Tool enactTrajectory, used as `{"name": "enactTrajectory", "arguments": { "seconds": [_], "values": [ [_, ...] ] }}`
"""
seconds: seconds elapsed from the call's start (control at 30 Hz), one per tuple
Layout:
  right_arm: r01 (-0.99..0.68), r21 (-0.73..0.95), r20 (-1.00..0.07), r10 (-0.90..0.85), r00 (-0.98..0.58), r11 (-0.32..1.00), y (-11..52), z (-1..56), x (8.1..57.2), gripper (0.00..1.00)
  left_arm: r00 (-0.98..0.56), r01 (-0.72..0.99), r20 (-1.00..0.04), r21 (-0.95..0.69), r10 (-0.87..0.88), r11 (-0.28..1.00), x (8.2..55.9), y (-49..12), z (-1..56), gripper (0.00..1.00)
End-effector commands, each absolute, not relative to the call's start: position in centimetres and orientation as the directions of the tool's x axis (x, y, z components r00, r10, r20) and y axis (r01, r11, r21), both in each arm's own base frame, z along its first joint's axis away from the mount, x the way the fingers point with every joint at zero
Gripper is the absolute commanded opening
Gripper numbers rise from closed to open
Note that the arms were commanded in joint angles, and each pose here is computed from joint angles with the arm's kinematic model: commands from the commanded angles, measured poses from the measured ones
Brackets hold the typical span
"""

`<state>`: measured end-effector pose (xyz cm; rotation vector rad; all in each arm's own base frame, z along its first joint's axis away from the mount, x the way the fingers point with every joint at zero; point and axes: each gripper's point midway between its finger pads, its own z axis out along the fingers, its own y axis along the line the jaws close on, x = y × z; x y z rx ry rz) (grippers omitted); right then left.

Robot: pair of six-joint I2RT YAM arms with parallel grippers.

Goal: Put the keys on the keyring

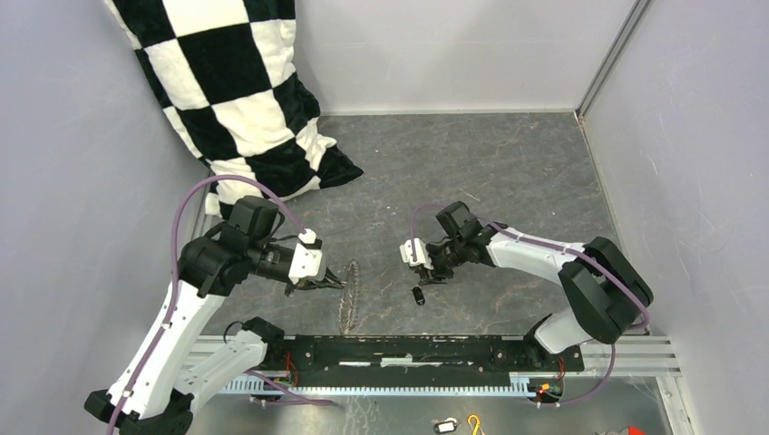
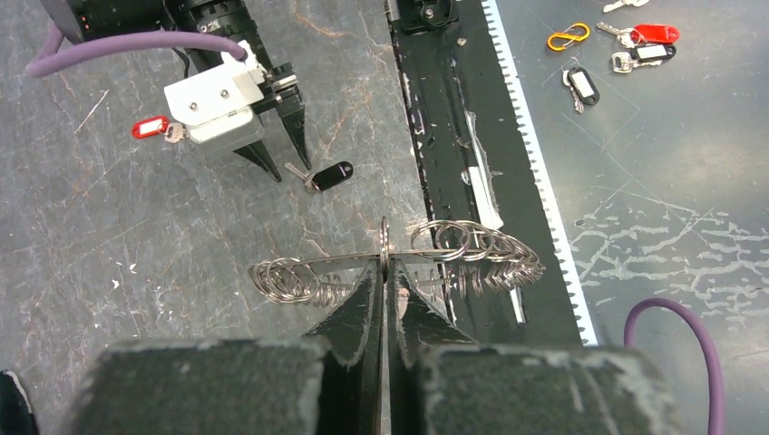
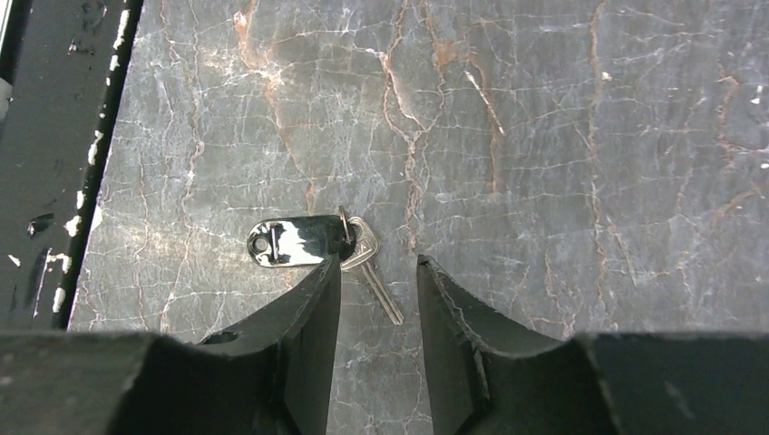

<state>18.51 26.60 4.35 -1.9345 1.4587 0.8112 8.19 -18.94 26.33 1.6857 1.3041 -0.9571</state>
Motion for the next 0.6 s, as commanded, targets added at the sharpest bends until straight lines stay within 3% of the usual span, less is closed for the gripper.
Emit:
{"name": "enactTrajectory", "arguments": {
  "seconds": [0.0,0.57],
  "values": [
    [-0.957,-0.073,-0.768,-0.596,0.233,-0.280,27.3,4.8,18.5,0.42,0.266,0.958,-0.902,0.209,0.340,-0.196,7.6,-19.0,28.0,0.02],
    [-0.947,-0.102,-0.726,-0.628,0.281,-0.305,28.2,3.3,19.5,0.42,0.270,0.957,-0.903,0.213,0.334,-0.199,7.8,-19.1,28.5,0.02]
  ]
}}
